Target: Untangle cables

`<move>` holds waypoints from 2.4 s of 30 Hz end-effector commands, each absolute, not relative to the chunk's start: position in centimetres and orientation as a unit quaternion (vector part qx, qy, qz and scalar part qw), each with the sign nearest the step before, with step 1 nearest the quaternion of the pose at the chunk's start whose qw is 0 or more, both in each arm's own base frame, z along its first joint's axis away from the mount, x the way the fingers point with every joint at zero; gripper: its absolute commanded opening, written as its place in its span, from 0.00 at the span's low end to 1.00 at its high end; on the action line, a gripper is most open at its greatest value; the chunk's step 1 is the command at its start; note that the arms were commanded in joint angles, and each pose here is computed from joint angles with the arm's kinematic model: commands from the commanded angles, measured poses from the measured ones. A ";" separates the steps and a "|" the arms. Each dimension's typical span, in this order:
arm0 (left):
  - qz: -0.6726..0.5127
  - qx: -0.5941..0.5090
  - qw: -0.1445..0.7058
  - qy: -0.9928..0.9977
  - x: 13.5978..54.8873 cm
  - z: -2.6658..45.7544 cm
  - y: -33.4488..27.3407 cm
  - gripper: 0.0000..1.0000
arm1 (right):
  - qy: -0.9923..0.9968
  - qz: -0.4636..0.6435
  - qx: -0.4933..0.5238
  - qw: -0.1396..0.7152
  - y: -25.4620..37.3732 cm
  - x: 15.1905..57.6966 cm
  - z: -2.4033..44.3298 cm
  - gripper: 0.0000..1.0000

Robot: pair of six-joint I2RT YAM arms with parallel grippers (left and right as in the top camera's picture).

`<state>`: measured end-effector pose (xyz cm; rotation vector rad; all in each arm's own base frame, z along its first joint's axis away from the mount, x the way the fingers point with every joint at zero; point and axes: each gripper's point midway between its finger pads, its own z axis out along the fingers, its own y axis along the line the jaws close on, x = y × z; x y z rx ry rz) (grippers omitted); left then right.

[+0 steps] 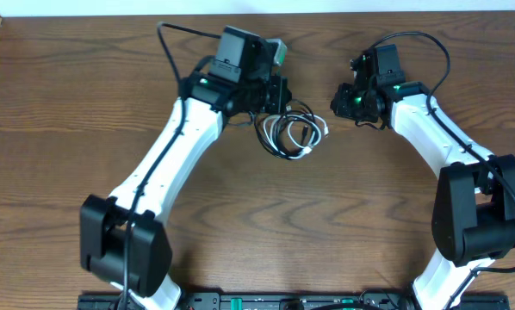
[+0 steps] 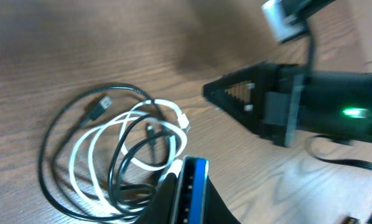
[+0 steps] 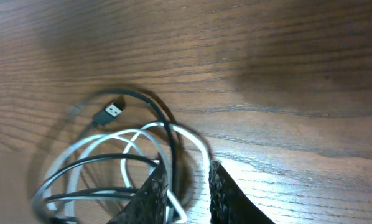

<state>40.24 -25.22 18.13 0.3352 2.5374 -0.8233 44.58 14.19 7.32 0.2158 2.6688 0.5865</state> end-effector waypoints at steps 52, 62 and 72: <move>-0.129 -0.059 0.024 0.990 30.4 8.9 -22.4 0.38 | 0.954 0.211 0.052 0.205 14.0 44.6 7.2 0.45; -0.130 -0.162 0.012 0.978 29.5 4.4 -21.8 0.53 | 0.955 0.211 0.052 0.204 14.0 44.5 7.2 0.45; -0.137 -0.186 0.014 0.973 28.7 2.5 -22.2 0.55 | 0.955 0.210 0.053 0.201 13.9 44.4 7.1 0.46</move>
